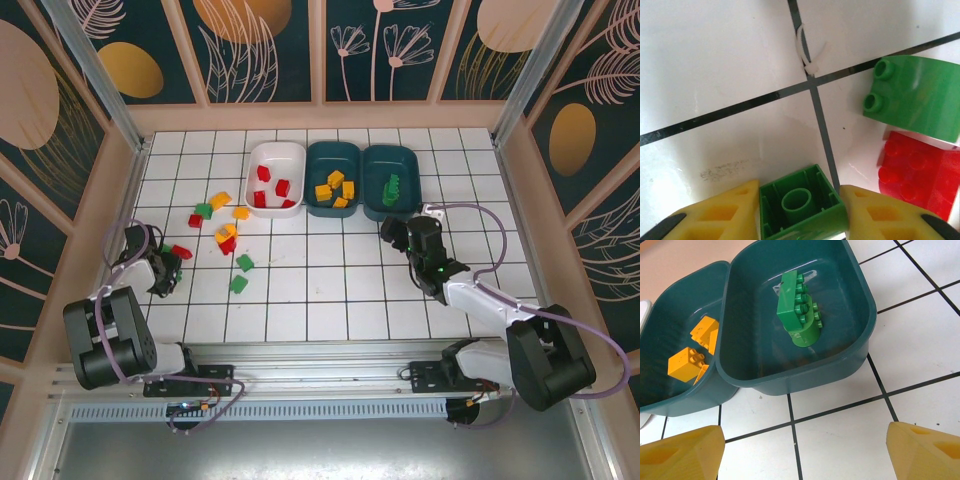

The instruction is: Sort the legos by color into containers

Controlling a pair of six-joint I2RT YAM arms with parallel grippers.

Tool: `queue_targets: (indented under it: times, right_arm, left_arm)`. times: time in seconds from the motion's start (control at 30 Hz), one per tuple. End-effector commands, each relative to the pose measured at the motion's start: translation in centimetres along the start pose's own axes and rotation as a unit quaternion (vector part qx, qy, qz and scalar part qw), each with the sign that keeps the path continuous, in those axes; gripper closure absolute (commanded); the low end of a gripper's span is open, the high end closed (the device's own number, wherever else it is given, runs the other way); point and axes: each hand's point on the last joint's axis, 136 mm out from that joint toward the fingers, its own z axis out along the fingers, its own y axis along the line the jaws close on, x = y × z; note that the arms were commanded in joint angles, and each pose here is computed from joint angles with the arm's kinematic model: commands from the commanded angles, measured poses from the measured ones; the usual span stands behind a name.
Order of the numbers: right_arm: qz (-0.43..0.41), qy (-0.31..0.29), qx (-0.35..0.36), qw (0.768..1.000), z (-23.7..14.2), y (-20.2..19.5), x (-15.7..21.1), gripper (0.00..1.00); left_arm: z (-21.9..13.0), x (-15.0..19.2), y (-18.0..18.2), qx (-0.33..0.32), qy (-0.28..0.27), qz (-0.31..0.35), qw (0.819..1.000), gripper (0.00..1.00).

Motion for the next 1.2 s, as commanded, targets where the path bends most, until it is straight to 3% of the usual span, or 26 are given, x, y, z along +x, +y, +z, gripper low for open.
queue_targets:
  times: [0.0,0.2,0.4,0.57,0.77,0.87,1.0,1.17]
  right_arm:
    - [0.001,-0.013,-0.002,1.0,-0.3,0.3,-0.5,0.15]
    - [0.003,-0.007,-0.007,1.0,0.0,0.5,-0.2,0.15]
    - [0.002,0.001,-0.012,1.0,0.4,0.7,0.2,0.15]
    - [0.002,0.004,-0.009,1.0,0.6,0.6,0.4,0.15]
    - [0.0,-0.008,0.018,1.0,0.6,-0.4,0.2,0.15]
    - [0.02,-0.022,0.05,0.998,0.2,-1.9,-0.4,0.16]
    - [0.063,-0.047,0.088,0.993,-0.9,-4.6,-1.5,0.15]
    - [0.099,-0.078,0.091,0.988,-2.4,-6.2,-2.7,0.14]
  left_arm:
    - [-0.3,2.1,-0.2,0.035,0.043,-0.001,0.998,0.64]
    - [-4.2,4.2,-1.6,0.102,0.049,0.011,0.994,0.69]
    - [-9.4,7.0,-8.8,0.208,0.042,0.08,0.974,0.71]
    - [-10.7,12.0,-16.3,0.25,0.051,0.185,0.949,0.73]
    - [-12.2,20.8,-27.3,0.293,0.049,0.34,0.892,0.73]
    - [-11.6,27.0,-31.7,0.313,0.08,0.405,0.855,0.73]
    - [-10.5,36.5,-36.2,0.337,0.12,0.489,0.796,0.73]
    - [-7.6,43.7,-39.4,0.362,0.178,0.521,0.752,0.71]
